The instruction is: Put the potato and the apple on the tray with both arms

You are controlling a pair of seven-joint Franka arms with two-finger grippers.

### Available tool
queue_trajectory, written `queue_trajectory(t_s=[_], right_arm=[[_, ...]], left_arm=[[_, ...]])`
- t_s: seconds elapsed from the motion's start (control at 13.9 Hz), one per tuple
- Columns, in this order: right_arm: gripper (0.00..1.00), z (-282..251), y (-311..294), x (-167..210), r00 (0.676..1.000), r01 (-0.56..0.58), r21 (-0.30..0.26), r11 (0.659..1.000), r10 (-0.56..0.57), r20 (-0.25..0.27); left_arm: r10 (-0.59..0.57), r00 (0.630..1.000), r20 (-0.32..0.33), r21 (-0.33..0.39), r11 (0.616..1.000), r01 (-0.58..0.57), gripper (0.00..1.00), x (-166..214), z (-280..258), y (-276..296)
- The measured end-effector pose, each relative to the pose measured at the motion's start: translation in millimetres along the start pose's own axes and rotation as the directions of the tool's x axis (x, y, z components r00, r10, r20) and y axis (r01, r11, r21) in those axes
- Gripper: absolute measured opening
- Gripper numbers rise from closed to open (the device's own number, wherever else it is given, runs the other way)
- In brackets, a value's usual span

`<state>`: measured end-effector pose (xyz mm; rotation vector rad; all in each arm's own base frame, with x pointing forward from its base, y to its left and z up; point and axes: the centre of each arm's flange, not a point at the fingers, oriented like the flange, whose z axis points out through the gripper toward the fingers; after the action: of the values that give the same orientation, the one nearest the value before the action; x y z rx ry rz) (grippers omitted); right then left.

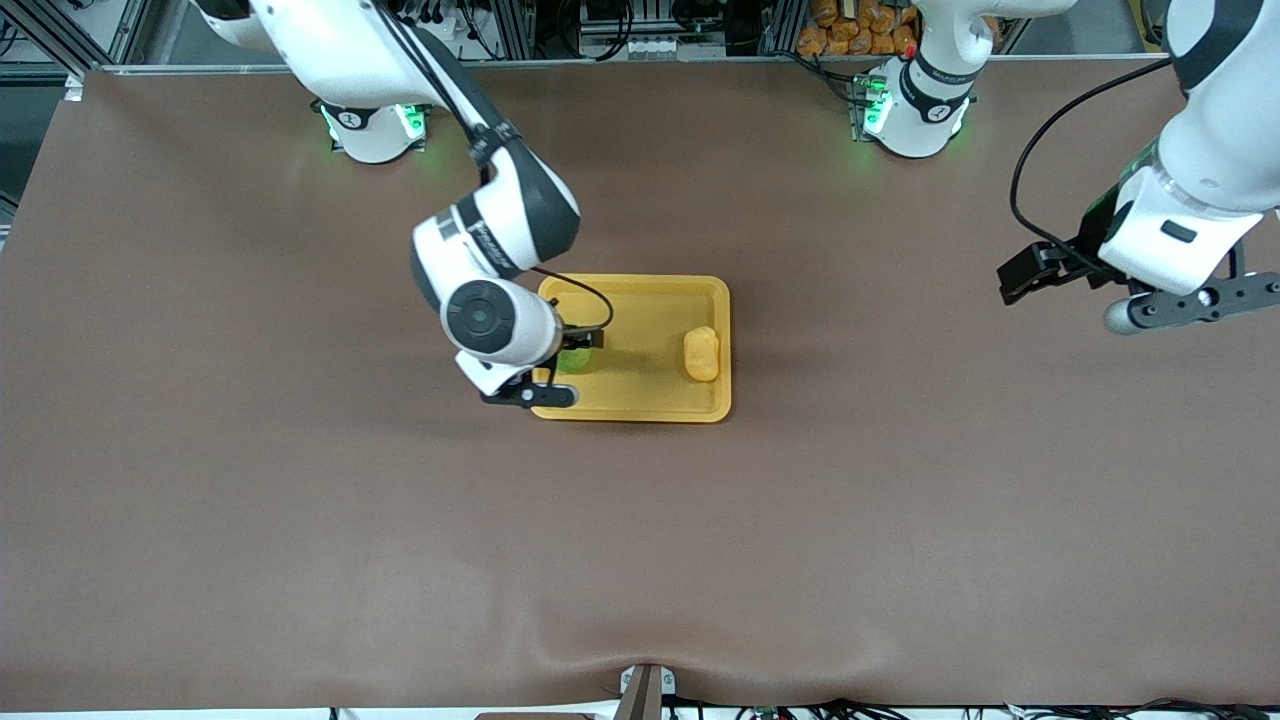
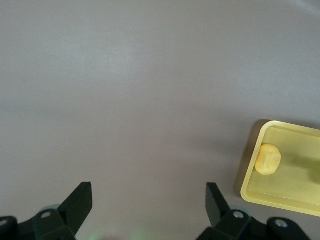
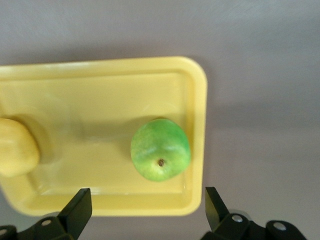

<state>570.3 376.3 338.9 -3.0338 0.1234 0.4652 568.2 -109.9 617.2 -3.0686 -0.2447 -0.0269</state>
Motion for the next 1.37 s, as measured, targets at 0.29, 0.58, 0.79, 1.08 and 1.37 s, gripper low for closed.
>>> queue_trajectory(t_s=[0.29,0.58,0.79,1.08,1.37], right_arm=[[1.00,-73,45,24,0.997,-0.062,0.054,0.997,0.064,-0.036],[1.00,-127,113,48,0.989,-0.146,0.077,0.986,0.148,-0.019],[1.00,-163,174,59,0.975,-0.221,0.087,0.972,0.221,0.006],[1.00,-218,240,47,0.956,-0.291,0.111,0.950,0.293,-0.010],[1.00,-280,288,9,0.947,-0.297,0.139,0.945,0.310,-0.084]], left_arm=[[0.042,0.999,0.005,0.007,0.999,-0.042,1.00,-6,-15,-28],[0.045,0.999,0.007,0.012,0.999,-0.045,1.00,-20,-23,-56],[0.057,0.998,0.012,0.015,0.998,-0.057,1.00,-38,-26,-65],[0.038,0.999,0.016,-0.015,0.999,-0.038,1.00,-46,-29,-89],[0.043,0.999,0.027,-0.024,0.999,-0.043,1.00,-46,-26,-97]])
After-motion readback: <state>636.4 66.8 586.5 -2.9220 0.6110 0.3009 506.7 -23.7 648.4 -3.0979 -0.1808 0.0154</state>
